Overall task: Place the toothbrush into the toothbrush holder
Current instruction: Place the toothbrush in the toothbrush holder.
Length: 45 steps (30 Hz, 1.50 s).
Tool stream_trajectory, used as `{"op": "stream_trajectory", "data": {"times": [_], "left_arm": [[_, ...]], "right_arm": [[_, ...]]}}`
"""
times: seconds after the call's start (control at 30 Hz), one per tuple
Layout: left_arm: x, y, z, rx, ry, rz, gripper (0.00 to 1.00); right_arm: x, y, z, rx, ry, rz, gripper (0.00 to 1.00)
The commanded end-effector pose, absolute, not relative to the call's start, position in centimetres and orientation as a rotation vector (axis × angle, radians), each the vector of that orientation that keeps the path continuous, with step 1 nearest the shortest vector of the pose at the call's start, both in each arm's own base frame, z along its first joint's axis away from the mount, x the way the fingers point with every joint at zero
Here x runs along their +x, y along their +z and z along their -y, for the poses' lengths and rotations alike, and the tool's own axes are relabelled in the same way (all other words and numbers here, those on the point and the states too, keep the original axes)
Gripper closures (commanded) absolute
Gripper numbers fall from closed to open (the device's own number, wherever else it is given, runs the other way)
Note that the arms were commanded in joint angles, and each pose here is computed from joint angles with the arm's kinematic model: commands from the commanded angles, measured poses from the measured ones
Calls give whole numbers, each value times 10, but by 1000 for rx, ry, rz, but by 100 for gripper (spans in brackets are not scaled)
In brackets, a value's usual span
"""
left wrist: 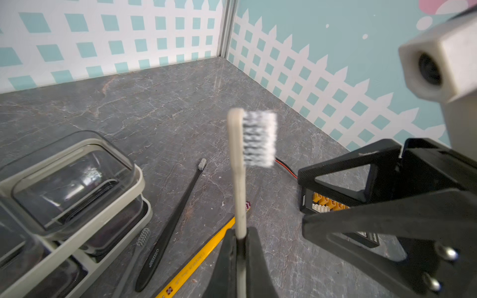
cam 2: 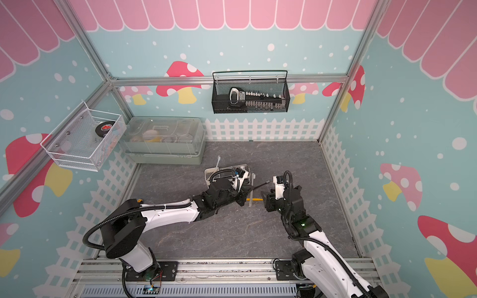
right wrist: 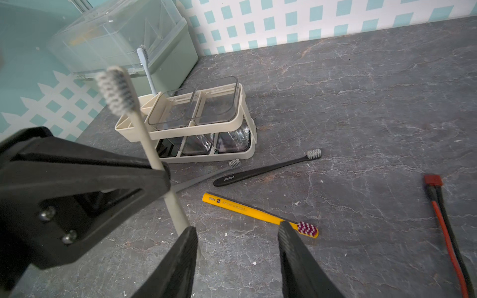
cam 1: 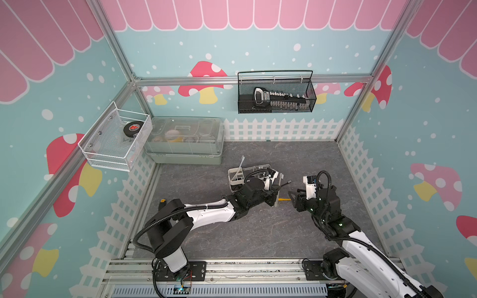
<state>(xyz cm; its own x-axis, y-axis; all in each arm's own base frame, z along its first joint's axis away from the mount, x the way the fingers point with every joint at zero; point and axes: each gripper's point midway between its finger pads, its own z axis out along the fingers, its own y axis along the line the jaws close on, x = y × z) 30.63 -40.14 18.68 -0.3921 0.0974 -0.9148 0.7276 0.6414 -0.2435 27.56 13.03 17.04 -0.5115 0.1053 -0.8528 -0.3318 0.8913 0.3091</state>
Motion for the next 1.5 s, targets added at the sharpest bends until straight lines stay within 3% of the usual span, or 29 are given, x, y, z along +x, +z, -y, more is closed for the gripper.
{"op": "stream_trajectory", "data": {"times": [0.0,0.8,1.47], "left_arm": [[317,202,378,620,-727,-1848,100],[369,260,265,394,-331,-1748,100],[416,261,217,300,-152,-1738,100]], "right_arm": [[276,174,-125,-163,507,-2035,49],[275,162,-120,-159,473,-2061,48],[281,150,-119,-185,446,-2091,47]]}}
